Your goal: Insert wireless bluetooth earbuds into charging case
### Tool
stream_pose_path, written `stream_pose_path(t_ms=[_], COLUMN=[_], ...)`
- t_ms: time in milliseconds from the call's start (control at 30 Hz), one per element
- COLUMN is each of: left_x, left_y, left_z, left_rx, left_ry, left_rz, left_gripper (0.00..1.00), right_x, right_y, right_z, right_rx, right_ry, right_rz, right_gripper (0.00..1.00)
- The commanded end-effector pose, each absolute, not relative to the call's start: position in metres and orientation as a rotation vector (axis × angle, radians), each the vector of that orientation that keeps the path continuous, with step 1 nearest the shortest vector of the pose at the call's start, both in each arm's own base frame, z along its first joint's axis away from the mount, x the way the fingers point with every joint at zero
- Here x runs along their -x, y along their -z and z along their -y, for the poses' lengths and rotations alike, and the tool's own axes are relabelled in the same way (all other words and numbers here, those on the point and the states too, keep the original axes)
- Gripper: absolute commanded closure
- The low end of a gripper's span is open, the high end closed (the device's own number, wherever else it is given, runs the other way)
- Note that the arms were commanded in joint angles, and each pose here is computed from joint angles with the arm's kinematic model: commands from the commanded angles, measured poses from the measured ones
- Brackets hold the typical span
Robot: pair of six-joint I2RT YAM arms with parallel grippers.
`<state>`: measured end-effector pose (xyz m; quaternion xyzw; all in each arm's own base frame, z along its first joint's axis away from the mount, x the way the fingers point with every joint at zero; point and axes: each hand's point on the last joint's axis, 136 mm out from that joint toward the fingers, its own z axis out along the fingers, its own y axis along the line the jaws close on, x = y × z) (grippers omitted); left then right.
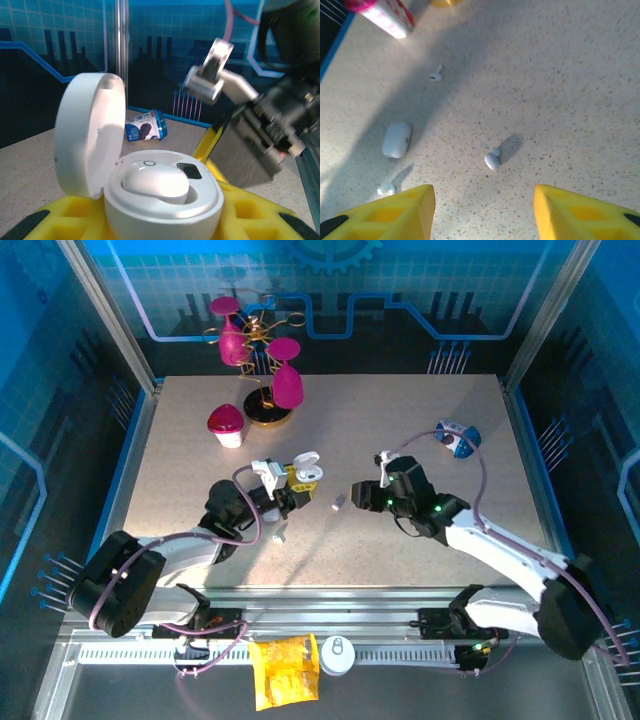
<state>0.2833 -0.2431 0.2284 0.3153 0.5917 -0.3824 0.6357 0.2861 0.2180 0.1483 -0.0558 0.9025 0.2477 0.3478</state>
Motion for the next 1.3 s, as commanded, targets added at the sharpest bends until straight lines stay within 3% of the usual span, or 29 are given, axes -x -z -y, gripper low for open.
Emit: stream_pose_path(t_ms=[0,400,767,1267], left_x=[-0.278,-0.269,-0.264,-0.262], left_y=[-0.234,-0.238,-0.249,-0.249], left_z=[0.237,0.227,0.223,0.222], left_rx=[-0.715,-0.712,-0.708,-0.715], left_ry=[0.889,0.871,0.848,0.840], left_rz=[-1.336,-1.338,-1.323,-1.331], left_gripper=[0.73,0.73,0.73,0.73], right_x=[-0.291,-0.307,-0.285,-0.291], right_y=[-0.124,-0.061,-0.050,-0.027], right_z=[-0.234,-0.270,-0.307,-0.293], right_rx=[0.180,0.359,0.411,0.330], right_ry=[-0.689,-0.543,-0.623,-0.570], right_rz=[-2.403,-2.624,-2.688,-2.722], right_gripper=[0.46,0.52,0.54,0.54])
